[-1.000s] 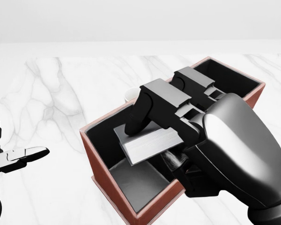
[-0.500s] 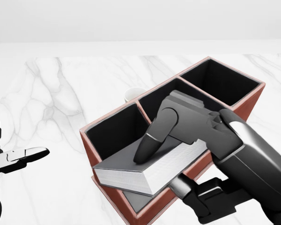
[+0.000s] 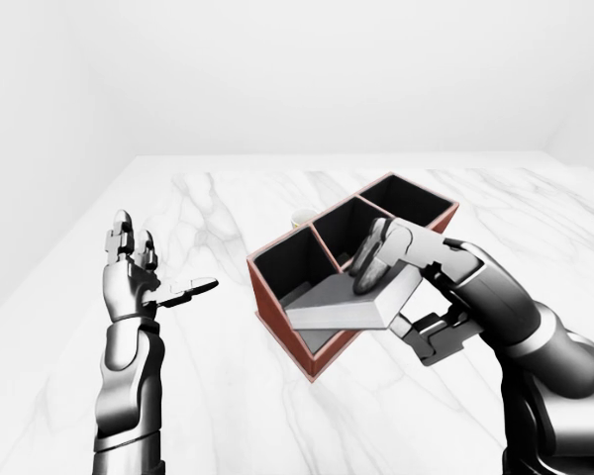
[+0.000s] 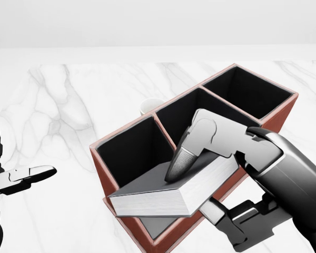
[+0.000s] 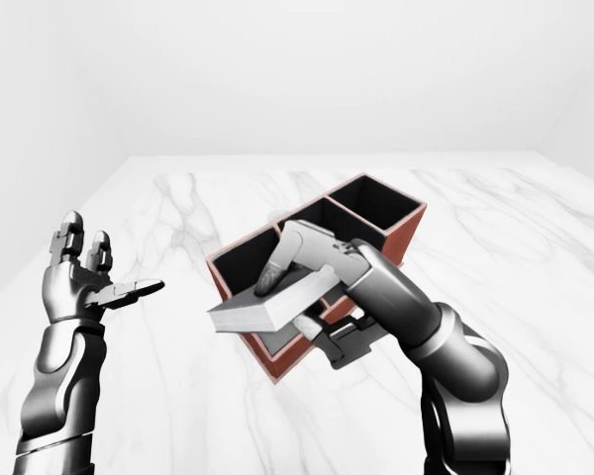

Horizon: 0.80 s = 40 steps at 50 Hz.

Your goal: Pick up the book and place it in the left compartment of the caddy.

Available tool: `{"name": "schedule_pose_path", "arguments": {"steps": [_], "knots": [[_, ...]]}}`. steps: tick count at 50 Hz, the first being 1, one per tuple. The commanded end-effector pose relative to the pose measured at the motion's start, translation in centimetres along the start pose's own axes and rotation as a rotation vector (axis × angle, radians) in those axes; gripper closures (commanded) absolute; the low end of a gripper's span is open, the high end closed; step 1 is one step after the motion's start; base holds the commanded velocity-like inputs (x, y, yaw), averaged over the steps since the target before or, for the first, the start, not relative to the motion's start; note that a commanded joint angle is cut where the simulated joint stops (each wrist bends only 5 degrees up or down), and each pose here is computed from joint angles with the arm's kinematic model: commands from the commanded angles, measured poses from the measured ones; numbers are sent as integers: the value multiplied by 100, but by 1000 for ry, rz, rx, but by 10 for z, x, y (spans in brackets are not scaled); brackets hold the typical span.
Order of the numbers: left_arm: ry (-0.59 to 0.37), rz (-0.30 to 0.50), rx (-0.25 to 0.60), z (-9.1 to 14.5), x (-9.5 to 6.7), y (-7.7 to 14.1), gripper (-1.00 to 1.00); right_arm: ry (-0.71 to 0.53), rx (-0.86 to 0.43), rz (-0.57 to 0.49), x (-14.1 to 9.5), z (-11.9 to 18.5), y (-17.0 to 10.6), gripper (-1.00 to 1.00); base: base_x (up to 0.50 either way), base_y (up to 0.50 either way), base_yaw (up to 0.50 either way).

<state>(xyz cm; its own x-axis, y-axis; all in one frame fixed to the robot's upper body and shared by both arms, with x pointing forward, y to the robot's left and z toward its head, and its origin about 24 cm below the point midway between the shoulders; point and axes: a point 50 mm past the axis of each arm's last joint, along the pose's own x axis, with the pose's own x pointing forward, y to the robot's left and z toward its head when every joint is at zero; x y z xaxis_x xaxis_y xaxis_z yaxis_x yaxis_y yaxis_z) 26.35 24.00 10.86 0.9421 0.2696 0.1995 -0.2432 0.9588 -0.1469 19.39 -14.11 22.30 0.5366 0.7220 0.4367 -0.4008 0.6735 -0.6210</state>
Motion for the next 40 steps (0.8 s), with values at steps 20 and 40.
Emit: {"name": "schedule_pose_path", "arguments": {"steps": [20,40], "knots": [[4,-1,2,-1,0,0,-100,67,22,3,-5,-14,-4,100,0,0,0],[6,-2,3,-2,0,-1,-100,204,3,-8,-9,-36,-3,100,0,0,0]]}}
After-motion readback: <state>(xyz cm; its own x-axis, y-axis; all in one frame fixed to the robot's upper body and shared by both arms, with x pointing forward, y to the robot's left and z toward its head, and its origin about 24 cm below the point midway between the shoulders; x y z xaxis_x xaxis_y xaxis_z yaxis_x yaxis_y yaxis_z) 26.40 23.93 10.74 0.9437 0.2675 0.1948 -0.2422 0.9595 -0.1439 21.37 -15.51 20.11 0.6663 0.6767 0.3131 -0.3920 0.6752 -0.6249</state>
